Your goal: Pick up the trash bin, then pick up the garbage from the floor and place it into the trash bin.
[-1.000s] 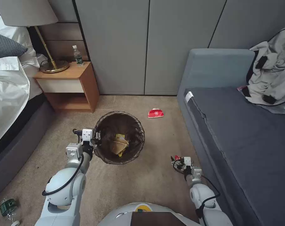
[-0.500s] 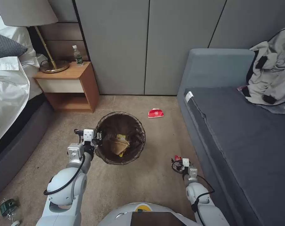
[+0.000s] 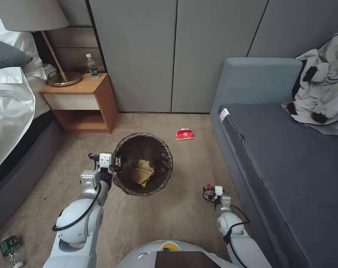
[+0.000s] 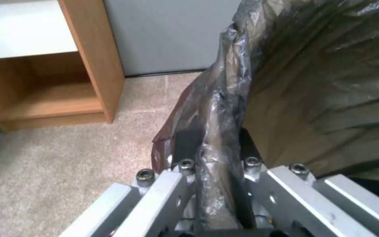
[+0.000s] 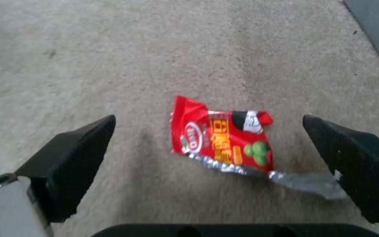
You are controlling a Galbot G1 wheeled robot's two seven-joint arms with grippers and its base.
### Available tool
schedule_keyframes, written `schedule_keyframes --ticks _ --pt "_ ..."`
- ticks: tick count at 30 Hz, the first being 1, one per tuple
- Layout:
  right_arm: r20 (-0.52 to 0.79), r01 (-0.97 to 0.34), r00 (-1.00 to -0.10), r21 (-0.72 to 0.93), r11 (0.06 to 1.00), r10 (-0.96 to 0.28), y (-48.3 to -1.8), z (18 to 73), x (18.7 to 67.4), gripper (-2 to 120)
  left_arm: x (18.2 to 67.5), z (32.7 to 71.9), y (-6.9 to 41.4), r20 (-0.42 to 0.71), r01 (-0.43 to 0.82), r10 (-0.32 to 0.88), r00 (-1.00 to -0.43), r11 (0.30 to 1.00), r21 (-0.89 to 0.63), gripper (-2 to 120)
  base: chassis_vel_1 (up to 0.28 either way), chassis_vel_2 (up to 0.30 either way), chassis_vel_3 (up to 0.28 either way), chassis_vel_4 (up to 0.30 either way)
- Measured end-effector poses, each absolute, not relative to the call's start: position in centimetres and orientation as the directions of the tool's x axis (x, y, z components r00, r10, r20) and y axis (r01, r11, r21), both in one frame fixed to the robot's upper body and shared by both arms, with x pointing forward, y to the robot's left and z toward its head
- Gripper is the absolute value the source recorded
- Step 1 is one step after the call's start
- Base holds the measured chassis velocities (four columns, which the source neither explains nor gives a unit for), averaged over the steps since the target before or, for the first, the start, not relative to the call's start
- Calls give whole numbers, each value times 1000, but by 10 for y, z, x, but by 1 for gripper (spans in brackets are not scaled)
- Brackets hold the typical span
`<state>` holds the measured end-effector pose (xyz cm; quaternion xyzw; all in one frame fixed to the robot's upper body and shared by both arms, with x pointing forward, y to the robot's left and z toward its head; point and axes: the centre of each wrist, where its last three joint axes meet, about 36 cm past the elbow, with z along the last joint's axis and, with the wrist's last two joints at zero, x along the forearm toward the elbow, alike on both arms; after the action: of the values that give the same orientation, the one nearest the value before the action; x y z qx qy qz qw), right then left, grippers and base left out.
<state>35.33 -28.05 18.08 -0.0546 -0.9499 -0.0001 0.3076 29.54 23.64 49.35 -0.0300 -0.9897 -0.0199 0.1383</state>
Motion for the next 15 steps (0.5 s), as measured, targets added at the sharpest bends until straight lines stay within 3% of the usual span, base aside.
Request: schedule_keyframes --ticks 15 --pt "609 97 -785 -57 994 112 -286 174 384 100 296 492 238 278 60 49 -959 998 33 3 0 0 0 0"
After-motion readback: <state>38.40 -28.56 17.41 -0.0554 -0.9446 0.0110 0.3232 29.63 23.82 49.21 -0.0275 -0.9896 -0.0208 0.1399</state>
